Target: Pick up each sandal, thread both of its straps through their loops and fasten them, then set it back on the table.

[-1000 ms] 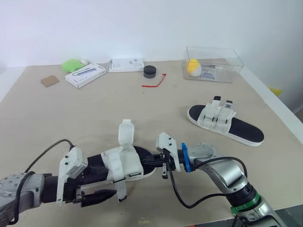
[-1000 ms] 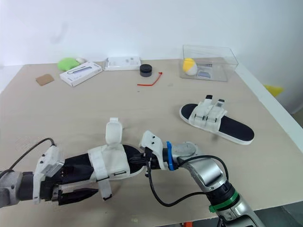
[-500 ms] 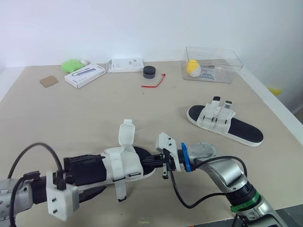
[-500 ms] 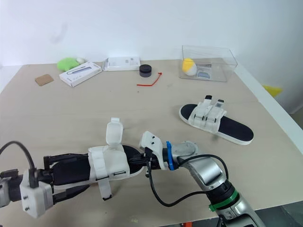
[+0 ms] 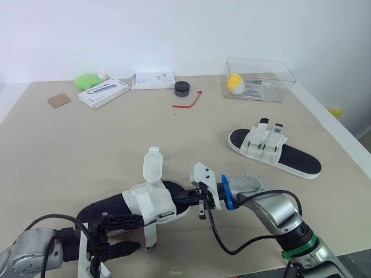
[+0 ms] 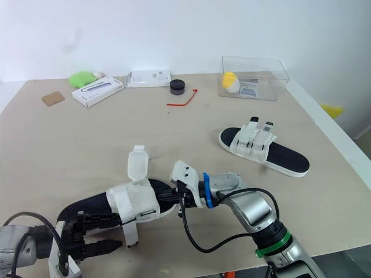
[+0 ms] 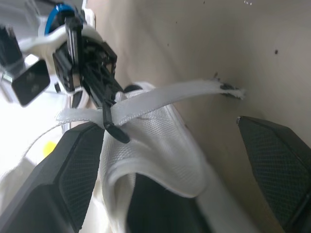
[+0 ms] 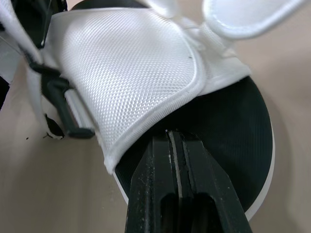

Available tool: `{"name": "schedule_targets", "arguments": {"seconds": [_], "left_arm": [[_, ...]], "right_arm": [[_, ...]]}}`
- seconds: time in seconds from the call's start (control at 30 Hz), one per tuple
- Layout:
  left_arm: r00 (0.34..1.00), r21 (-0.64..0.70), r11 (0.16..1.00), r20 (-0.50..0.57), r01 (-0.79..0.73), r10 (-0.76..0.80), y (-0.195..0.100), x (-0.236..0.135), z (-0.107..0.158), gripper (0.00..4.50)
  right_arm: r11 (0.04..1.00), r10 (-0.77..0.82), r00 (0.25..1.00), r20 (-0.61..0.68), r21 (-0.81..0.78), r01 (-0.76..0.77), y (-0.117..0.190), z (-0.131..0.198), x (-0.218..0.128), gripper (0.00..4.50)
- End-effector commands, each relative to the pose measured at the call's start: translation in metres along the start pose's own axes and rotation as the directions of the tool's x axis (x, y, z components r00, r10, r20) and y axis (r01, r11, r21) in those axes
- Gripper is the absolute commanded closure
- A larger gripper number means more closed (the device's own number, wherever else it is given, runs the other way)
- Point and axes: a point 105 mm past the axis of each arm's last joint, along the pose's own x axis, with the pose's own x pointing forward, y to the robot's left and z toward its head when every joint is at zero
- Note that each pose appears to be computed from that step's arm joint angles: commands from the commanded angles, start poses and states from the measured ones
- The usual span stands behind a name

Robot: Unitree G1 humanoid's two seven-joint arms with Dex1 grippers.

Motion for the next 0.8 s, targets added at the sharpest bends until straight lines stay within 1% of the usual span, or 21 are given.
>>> {"name": "schedule_targets", "arguments": {"seconds": [0.03, 0.13, 0.23, 0.33, 0.43, 0.63, 0.8], "left_arm": [[0.997, 0.027, 0.997, 0.003, -0.073, 0.073, 0.01, 0.001, 0.002, 0.04], [0.991, 0.032, 0.99, -0.018, -0.134, 0.135, 0.018, -0.008, -0.001, 0.04], [0.991, 0.027, 0.992, -0.05, -0.122, 0.123, 0.013, -0.014, -0.006, 0.04], [0.984, 0.032, 0.992, -0.128, -0.119, 0.122, 0.009, -0.024, -0.023, 0.04], [0.975, 0.051, 0.99, -0.176, -0.131, 0.138, 0.013, -0.029, -0.038, 0.04], [0.974, 0.059, 0.988, -0.17, -0.14, 0.149, 0.014, -0.027, -0.042, 0.04], [0.967, 0.065, 0.978, -0.155, -0.197, 0.205, 0.021, -0.032, -0.036, 0.04]], "right_arm": [[0.999, 0.02, 0.999, -0.028, 0.03, -0.019, 0.005, -0.008, 0.002, 4.5], [0.999, 0.021, 0.999, -0.029, 0.032, -0.02, 0.005, -0.008, 0.002, 4.5], [0.999, 0.022, 0.999, -0.028, 0.032, -0.021, 0.005, -0.008, 0.002, 4.5], [0.999, 0.025, 0.999, -0.026, 0.033, -0.024, 0.005, -0.007, 0.003, 4.5], [0.999, 0.028, 0.999, -0.026, 0.032, -0.027, 0.005, -0.007, 0.004, 4.5], [0.999, 0.029, 0.999, -0.027, 0.032, -0.028, 0.005, -0.007, 0.005, 4.5], [0.999, 0.024, 0.999, -0.027, 0.037, -0.023, 0.005, -0.007, 0.004, 4.5]]}}
